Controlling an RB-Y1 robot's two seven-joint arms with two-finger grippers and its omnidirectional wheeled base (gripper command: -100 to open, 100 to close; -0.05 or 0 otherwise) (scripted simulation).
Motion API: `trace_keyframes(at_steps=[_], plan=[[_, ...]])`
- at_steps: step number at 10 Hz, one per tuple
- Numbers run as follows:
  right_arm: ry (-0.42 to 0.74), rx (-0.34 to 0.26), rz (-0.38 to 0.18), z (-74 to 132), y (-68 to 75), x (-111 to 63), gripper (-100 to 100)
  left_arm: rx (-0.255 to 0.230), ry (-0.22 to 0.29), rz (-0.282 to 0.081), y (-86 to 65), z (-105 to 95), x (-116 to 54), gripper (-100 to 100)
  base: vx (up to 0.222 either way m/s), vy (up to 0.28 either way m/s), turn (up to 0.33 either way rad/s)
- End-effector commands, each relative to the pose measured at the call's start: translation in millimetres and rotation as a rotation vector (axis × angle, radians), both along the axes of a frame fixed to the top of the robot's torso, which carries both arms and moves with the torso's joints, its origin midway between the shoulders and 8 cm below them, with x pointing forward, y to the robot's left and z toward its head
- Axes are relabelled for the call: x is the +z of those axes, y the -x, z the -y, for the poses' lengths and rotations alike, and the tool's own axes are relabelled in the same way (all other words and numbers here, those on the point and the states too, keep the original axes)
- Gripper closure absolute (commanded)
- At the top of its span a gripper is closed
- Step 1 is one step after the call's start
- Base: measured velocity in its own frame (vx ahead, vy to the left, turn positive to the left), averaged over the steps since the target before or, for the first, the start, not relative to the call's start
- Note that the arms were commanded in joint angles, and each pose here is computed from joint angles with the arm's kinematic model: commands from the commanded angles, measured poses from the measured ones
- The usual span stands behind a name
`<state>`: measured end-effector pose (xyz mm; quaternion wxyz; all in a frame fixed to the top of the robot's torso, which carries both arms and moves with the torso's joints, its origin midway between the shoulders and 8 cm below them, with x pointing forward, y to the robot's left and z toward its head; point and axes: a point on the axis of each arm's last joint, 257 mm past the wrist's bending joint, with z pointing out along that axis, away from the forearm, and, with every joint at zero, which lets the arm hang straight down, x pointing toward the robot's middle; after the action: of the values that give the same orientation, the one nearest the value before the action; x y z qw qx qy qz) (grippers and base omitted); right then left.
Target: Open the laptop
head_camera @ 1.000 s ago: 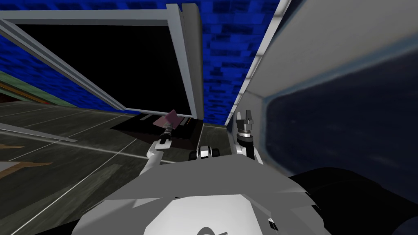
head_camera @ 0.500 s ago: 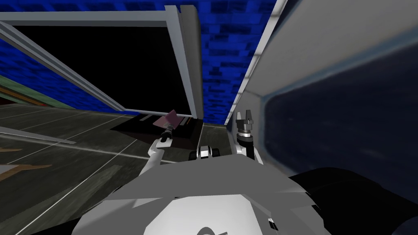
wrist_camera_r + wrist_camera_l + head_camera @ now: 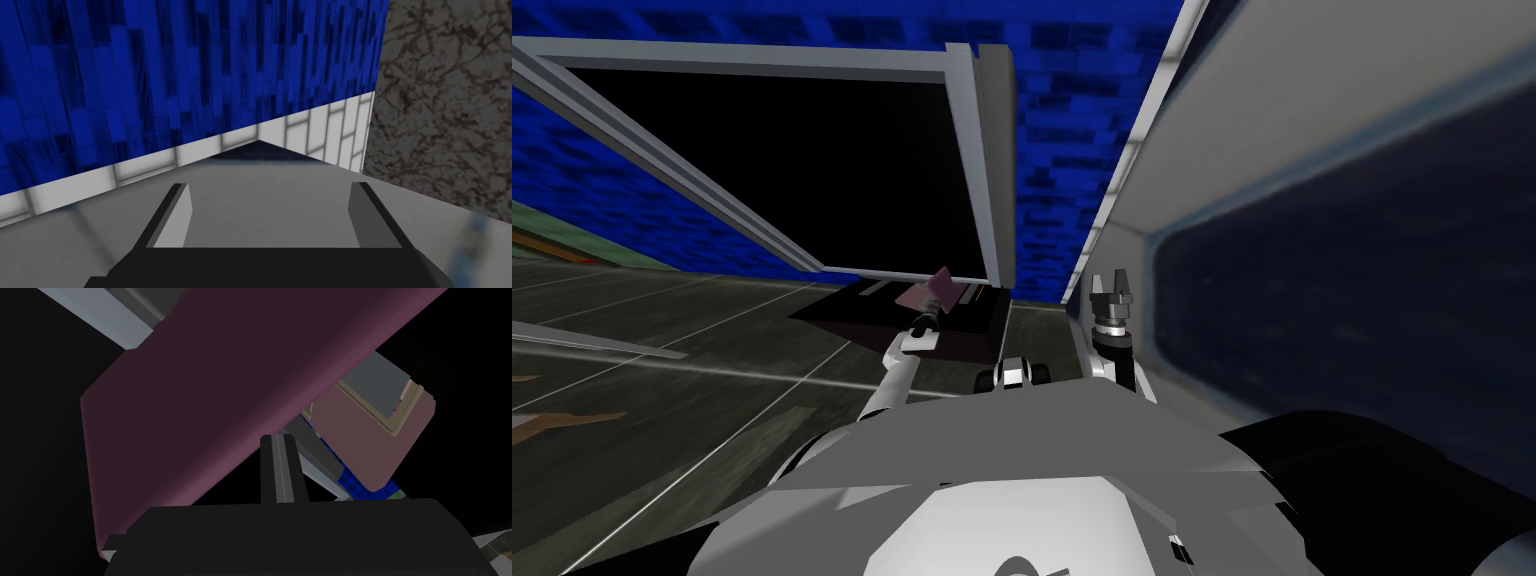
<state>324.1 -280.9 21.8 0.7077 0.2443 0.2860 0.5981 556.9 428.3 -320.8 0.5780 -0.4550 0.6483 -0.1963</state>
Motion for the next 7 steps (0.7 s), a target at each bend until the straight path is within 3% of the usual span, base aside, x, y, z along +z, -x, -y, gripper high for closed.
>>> trace_keyframes(at_steps=[1,2,3,4,7], plan=[[0.0,0.0,0.0,0.0,0.0,0.0,0,0.018,0.063,-0.011,-14.8,6.1,7.1,100,-0.076,0.133,-0.076],[0.0,0.0,0.0,0.0,0.0,0.0,0,0.023,0.087,-0.017,-19.9,9.2,8.2,100,-0.078,0.129,-0.064],[0.0,0.0,0.0,0.0,0.0,0.0,0,0.017,0.073,-0.016,-15.6,8.5,5.4,100,-0.039,0.056,-0.017],[0.0,0.0,0.0,0.0,0.0,-0.1,0,0.016,0.006,-0.014,-19.8,-2.7,23.4,-100,-0.018,-0.034,-0.02],[0.0,0.0,0.0,0.0,0.0,0.0,0,0.014,-0.028,-0.011,-21.7,-7.6,32.4,-100,-0.015,-0.038,0.023]])
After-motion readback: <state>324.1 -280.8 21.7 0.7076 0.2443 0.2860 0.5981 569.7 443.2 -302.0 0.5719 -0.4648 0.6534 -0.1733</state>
